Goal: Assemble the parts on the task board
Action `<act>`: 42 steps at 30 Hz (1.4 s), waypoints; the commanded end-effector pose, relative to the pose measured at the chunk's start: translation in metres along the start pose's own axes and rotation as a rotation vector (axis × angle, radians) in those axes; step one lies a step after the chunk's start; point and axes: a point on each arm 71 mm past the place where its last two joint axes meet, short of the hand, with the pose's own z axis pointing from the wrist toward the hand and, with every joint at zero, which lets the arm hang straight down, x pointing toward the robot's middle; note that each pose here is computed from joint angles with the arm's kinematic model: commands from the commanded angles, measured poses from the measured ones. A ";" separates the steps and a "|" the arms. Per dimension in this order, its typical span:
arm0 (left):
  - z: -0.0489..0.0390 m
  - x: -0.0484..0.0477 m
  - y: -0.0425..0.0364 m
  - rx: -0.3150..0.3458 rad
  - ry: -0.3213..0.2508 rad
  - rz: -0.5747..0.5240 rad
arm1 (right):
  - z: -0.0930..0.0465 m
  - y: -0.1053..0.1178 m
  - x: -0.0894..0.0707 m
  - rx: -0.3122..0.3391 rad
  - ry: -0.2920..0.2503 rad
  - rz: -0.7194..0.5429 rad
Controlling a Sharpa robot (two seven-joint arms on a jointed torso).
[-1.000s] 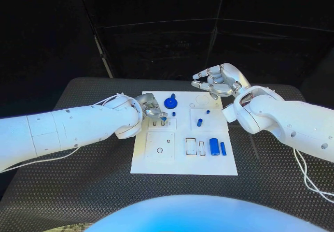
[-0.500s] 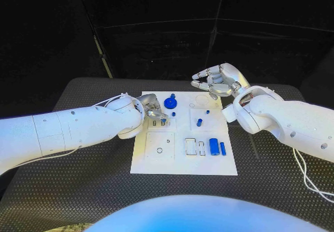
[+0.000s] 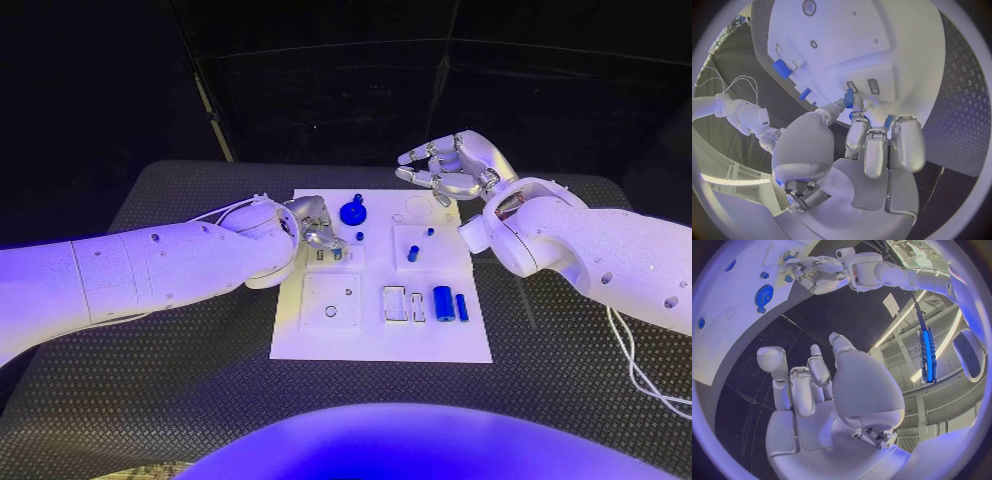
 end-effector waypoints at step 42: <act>0.0023 0.0102 -0.0029 -0.001 0.099 0.119 | 0.000 0.002 -0.001 -0.006 0.002 0.002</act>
